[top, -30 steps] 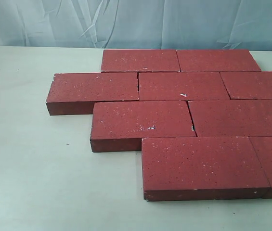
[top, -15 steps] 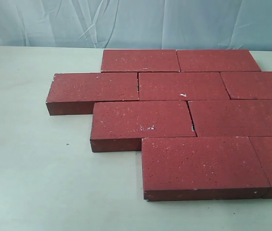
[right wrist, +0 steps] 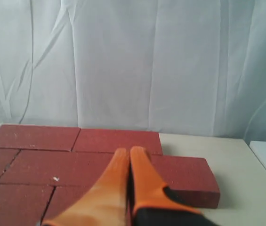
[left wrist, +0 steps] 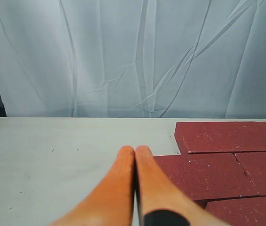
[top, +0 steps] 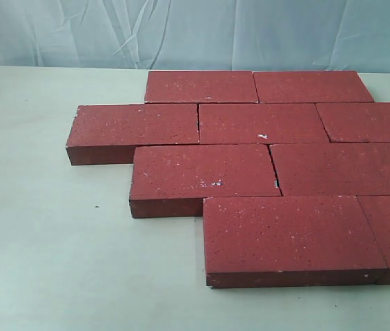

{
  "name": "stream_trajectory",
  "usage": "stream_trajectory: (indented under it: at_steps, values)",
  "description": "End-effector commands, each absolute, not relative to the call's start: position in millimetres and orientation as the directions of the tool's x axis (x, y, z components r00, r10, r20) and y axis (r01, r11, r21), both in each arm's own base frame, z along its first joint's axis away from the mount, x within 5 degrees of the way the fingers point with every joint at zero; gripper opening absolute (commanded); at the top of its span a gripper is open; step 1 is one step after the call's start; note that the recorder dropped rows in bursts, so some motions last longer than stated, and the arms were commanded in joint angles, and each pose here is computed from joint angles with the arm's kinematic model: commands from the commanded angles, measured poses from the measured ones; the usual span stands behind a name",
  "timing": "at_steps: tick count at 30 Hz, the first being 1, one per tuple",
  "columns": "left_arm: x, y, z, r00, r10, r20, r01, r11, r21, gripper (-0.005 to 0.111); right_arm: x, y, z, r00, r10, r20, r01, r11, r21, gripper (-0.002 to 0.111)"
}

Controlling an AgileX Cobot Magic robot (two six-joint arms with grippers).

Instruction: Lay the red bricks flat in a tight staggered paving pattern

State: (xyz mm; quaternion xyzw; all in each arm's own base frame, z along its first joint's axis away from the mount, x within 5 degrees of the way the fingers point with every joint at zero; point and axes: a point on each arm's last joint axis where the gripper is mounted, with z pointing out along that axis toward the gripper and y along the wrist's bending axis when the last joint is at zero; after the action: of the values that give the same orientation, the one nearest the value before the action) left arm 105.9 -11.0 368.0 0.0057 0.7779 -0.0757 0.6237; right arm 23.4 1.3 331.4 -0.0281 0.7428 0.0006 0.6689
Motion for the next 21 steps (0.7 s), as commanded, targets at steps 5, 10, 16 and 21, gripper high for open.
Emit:
stream_trajectory:
  at_steps: [5,10,16,21]
  values:
    - [104.2,-11.2,369.6,-0.203,-0.092,-0.975,0.105,0.988,-0.115,0.000,38.5,-0.4,279.9,-0.179,-0.077,-0.981,-0.026,0.997,-0.074,-0.001]
    - [104.2,-11.2,369.6,-0.202,-0.090,-0.975,0.105,0.988,-0.113,0.000,40.7,0.0,249.5,-0.139,-0.075,-0.987,-0.027,0.997,-0.072,-0.001]
    - [104.2,-11.2,369.6,-0.202,-0.090,-0.975,0.105,0.988,-0.113,0.000,47.9,0.3,214.5,-0.204,-0.076,-0.976,-0.033,0.997,-0.071,-0.001]
    - [104.2,-11.2,369.6,-0.202,-0.090,-0.975,0.105,0.988,-0.113,0.000,51.2,1.1,191.6,-0.262,-0.063,-0.963,-0.040,0.998,-0.054,-0.001]
